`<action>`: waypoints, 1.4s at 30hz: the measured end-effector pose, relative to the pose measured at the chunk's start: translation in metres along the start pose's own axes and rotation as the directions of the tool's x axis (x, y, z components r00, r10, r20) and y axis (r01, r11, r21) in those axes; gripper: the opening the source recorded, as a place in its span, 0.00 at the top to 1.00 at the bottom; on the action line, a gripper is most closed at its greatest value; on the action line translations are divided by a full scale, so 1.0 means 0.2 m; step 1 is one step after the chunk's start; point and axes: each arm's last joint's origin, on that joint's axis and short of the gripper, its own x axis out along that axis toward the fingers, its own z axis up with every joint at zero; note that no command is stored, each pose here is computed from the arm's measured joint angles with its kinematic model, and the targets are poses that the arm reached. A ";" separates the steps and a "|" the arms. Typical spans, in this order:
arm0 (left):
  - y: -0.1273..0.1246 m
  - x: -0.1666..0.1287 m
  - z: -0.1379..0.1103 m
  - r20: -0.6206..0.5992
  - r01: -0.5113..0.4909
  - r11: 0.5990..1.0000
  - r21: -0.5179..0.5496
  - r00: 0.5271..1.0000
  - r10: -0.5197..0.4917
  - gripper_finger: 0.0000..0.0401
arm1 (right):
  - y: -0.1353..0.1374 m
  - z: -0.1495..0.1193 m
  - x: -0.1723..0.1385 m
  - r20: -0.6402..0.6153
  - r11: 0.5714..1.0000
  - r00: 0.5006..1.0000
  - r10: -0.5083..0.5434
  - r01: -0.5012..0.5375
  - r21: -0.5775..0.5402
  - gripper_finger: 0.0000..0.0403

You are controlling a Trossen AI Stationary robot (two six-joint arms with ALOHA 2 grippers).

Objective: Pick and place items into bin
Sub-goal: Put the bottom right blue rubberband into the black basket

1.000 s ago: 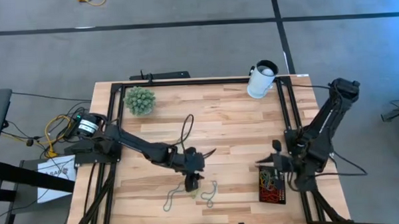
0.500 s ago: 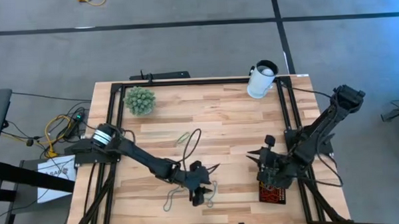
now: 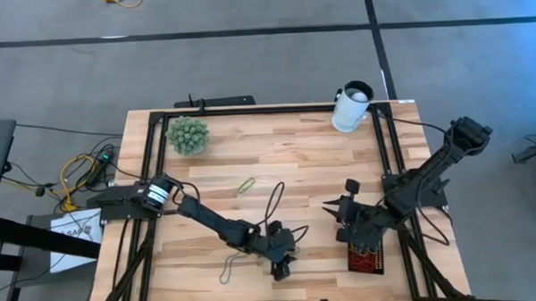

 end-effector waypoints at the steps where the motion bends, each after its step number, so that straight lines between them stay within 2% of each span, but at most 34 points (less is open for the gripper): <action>1: 0.00 0.00 0.00 -0.010 -0.007 1.000 0.001 1.000 0.007 0.64 | 0.00 0.01 0.01 0.008 1.000 1.000 0.006 -0.006 0.001 0.84; 4: 0.00 0.00 -0.01 -0.048 -0.031 1.000 0.002 0.998 0.032 0.64 | 0.00 0.02 0.01 0.009 0.999 0.999 0.044 -0.044 0.006 0.84; 7: -0.01 0.00 -0.03 -0.056 -0.060 0.998 0.013 0.997 0.061 0.69 | 0.01 0.03 0.01 0.002 0.995 0.996 0.094 -0.094 0.018 0.84; 14: 0.02 -0.01 -0.06 -0.106 -0.130 0.986 0.108 0.984 0.141 0.94 | 0.03 0.03 0.01 -0.010 0.988 0.988 0.152 -0.152 0.020 0.84; 16: 0.02 -0.01 -0.06 -0.106 -0.135 0.982 0.136 0.983 0.150 0.98 | 0.03 0.03 0.00 -0.009 0.985 0.985 0.171 -0.171 0.035 0.84; 20: 0.00 -0.02 -0.01 -0.098 -0.121 0.969 0.214 0.985 0.145 0.99 | 0.06 0.04 -0.02 0.007 0.969 0.971 0.238 -0.238 0.065 0.84; 24: -0.07 -0.04 0.09 -0.085 -0.113 0.928 0.355 0.985 0.152 1.00 | 0.10 0.06 -0.05 0.043 0.926 0.928 0.369 -0.371 0.067 0.84; 28: -0.13 -0.10 0.26 -0.071 -0.145 0.887 0.438 0.978 0.195 1.00 | 0.14 0.07 -0.04 0.067 0.900 0.903 0.424 -0.429 0.079 0.84; 31: -0.13 -0.15 0.32 -0.088 -0.203 0.858 0.473 0.957 0.275 1.00 | 0.19 0.05 -0.02 0.042 0.866 0.869 0.493 -0.494 0.074 0.84; 34: -0.13 -0.17 0.37 -0.076 -0.221 0.839 0.498 0.952 0.296 1.00 | 0.23 0.03 0.03 0.057 0.867 0.867 0.494 -0.497 0.043 0.84; 38: -0.10 -0.17 0.38 -0.082 -0.221 0.839 0.498 0.951 0.299 1.00 | 0.25 0.03 0.12 0.093 0.882 0.879 0.468 -0.471 0.006 0.84; 42: -0.08 -0.16 0.39 -0.088 -0.218 0.843 0.493 0.951 0.297 1.00 | 0.24 0.01 0.20 0.068 0.904 0.902 0.426 -0.427 0.015 0.84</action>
